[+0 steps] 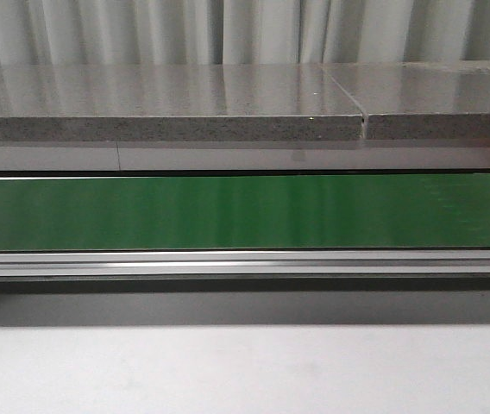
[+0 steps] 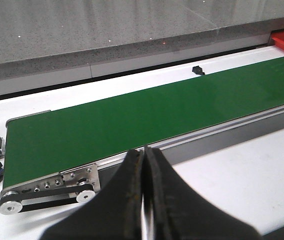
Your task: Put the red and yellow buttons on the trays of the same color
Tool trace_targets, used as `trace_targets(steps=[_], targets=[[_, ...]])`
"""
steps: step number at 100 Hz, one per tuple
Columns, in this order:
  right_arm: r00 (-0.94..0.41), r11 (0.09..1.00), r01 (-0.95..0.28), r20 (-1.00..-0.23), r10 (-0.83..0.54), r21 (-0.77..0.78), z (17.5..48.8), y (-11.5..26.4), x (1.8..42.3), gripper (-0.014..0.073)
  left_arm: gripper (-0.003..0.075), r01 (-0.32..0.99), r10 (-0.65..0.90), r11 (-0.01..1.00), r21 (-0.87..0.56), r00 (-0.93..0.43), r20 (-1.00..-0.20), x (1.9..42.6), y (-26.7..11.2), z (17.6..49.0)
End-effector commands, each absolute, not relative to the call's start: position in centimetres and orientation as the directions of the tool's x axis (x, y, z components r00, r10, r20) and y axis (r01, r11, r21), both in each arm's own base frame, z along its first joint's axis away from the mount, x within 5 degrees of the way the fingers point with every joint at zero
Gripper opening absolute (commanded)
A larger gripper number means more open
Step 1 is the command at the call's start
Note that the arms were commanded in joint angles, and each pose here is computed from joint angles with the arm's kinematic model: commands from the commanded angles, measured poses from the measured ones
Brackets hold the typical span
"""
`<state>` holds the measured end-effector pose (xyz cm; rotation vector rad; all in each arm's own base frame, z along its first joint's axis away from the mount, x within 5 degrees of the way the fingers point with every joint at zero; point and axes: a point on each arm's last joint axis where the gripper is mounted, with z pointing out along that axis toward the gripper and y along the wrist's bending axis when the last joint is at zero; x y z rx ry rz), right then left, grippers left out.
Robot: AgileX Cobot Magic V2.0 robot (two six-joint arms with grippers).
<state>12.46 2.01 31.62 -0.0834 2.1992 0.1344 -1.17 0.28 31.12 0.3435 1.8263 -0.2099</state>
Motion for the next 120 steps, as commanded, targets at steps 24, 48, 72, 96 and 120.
trace_targets(steps=[24, 48, 72, 96, 120], targets=[[-0.377, 0.990, -0.129, -0.926, 0.000, 0.053, 31.2, 1.1, 7.3, -0.0064, -0.0021, 0.351, 0.082, 0.936, 0.016, -0.175, -0.981, -1.0, 0.2, 32.5], [-0.328, 0.989, -0.133, -0.945, 0.012, 0.059, 30.7, 0.9, 5.7, -0.0064, -0.0021, 0.350, 0.073, 0.937, 0.016, -0.149, -0.986, -1.0, 0.1, 32.7], [-0.332, 0.989, -0.133, -0.943, 0.012, 0.059, 30.6, 0.9, 5.7, -0.0064, -0.0021, 0.322, 0.066, 0.946, 0.018, -0.137, -0.988, -0.3, 0.2, 33.1], [-0.332, 0.989, -0.133, -0.943, 0.012, 0.059, 30.6, 0.9, 5.7, -0.0064, -0.0021, 0.166, -0.047, 0.983, -0.080, -0.194, -0.980, 3.6, 0.2, 34.1], [-0.332, 0.989, -0.133, -0.943, 0.012, 0.059, 30.6, 0.9, 5.7, -0.0064, -0.0021, 0.143, -0.047, 0.983, -0.111, -0.390, -0.920, 9.0, -1.8, 33.2]])
